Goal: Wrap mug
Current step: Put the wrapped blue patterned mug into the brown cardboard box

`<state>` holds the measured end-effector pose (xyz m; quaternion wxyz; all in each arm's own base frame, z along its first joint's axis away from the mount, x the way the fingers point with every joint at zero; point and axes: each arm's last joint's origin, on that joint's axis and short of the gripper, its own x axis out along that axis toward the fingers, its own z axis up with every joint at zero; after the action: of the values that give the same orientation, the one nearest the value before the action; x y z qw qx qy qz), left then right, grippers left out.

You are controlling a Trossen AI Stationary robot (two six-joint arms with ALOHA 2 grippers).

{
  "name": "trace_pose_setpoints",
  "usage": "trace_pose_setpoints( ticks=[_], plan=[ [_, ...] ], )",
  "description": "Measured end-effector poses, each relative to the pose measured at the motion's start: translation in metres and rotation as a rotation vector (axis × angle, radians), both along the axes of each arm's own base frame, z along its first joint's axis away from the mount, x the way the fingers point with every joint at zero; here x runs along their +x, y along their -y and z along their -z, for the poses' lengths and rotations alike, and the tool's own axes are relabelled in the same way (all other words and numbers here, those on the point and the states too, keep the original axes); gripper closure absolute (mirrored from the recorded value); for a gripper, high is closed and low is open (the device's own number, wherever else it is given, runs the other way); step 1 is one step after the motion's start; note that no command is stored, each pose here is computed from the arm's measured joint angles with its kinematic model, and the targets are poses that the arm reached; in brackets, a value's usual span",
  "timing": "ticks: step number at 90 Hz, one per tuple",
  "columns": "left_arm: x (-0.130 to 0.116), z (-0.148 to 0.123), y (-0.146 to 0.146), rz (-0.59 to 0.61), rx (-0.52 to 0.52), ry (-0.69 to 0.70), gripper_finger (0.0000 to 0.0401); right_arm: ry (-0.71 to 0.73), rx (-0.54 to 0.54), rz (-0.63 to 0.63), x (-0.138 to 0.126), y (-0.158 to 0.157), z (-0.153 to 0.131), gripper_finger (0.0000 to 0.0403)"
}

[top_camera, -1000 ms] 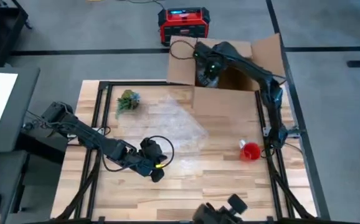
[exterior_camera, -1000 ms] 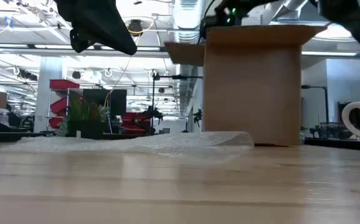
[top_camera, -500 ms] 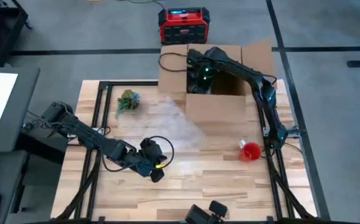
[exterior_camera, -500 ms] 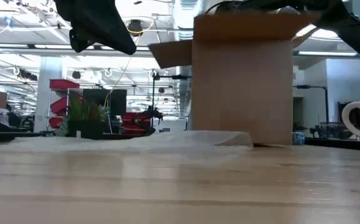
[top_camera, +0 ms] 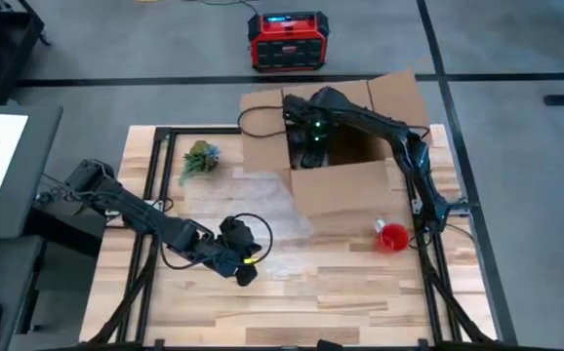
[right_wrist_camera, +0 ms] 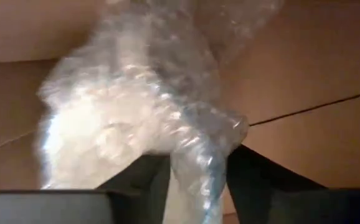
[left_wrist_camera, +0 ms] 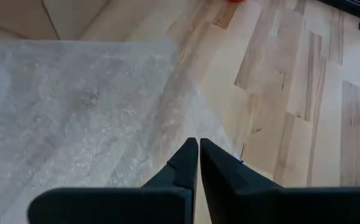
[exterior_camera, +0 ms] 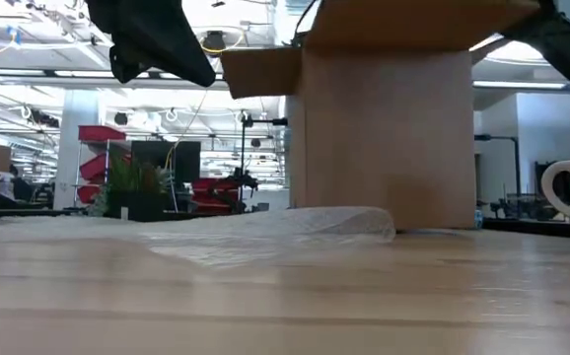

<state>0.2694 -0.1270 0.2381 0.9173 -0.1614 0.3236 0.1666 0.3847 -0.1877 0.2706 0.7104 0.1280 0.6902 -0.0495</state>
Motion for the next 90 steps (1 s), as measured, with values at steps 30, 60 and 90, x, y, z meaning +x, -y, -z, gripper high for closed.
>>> trace_pose_setpoints(
  ticks=[30,60,90],
  plan=[
    [0.0,0.0,0.0,0.0,0.0,0.0,0.0401,0.162,0.007,0.037,0.001,-0.001,-0.039,0.0188],
    [0.0,0.0,0.0,0.002,0.001,0.0,0.0401,0.278,-0.083,-0.031,-0.019,-0.021,-0.087,0.0182],
    [0.0,0.0,0.0,0.001,0.0,0.001,0.0401,0.417,-0.669,0.187,-0.056,-0.028,-0.163,0.0187]
  ],
)
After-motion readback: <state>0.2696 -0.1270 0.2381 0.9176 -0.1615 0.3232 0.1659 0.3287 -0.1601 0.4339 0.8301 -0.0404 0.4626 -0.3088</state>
